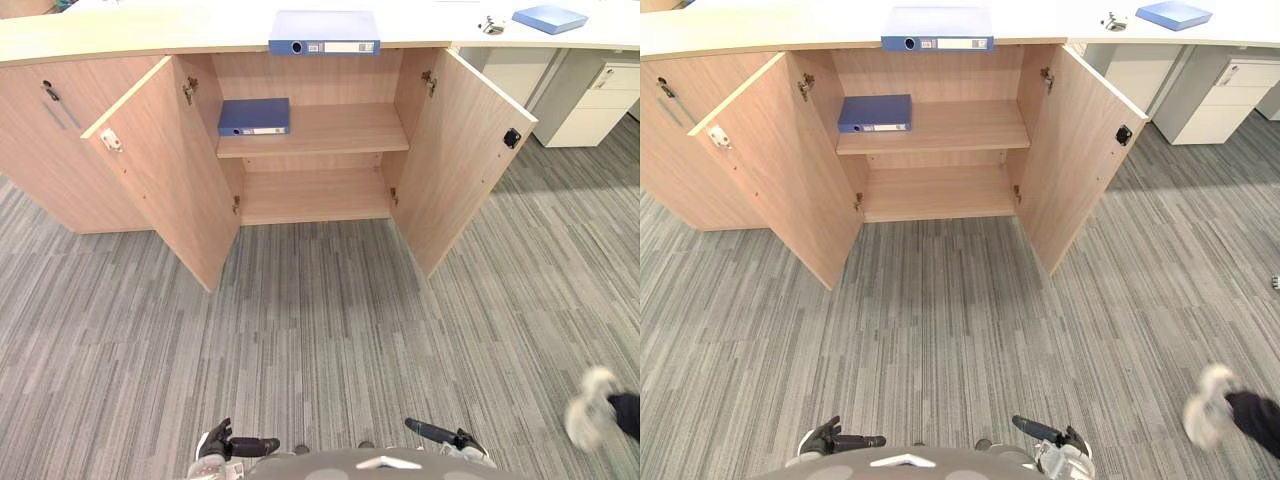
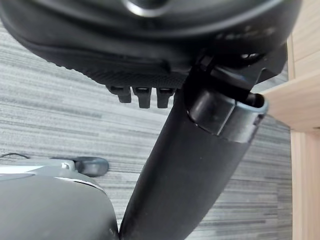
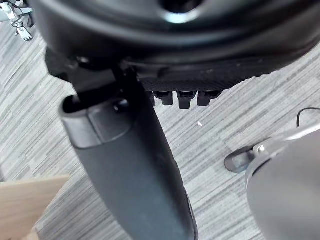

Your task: Walk over to the cabinet, pick up the folder, carry it to the office cabinet, place the folder inside the office cabinet, then close the office cabinet door

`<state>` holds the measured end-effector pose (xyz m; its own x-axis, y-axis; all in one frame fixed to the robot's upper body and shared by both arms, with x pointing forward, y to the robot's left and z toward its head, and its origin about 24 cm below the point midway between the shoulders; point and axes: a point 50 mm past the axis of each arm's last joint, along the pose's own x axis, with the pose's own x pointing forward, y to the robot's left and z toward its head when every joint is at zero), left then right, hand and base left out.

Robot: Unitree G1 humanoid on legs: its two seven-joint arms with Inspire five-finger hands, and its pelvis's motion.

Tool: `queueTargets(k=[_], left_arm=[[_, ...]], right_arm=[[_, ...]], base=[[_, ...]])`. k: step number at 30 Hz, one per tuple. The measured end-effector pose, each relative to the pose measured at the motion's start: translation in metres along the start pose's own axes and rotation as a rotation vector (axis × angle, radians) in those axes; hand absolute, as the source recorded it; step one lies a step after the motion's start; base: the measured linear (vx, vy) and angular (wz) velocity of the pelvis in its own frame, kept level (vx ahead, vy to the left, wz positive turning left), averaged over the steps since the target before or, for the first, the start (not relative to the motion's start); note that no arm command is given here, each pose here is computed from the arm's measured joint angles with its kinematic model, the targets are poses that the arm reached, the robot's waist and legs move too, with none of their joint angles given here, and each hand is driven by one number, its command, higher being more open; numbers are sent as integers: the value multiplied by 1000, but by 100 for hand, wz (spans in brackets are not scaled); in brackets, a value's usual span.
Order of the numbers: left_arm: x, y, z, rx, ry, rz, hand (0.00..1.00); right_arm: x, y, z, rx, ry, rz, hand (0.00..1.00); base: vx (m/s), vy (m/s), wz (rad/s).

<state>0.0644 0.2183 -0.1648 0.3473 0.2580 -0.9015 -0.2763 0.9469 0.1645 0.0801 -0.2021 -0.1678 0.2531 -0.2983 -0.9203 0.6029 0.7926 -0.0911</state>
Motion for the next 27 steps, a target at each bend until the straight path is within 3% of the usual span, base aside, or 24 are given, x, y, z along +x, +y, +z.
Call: queueTargets(k=[27], left_arm=[[0, 2, 0, 24, -2, 5, 100]], right_arm=[[0, 6, 4, -82, -18, 11, 100]], base=[[-36, -14, -2]])
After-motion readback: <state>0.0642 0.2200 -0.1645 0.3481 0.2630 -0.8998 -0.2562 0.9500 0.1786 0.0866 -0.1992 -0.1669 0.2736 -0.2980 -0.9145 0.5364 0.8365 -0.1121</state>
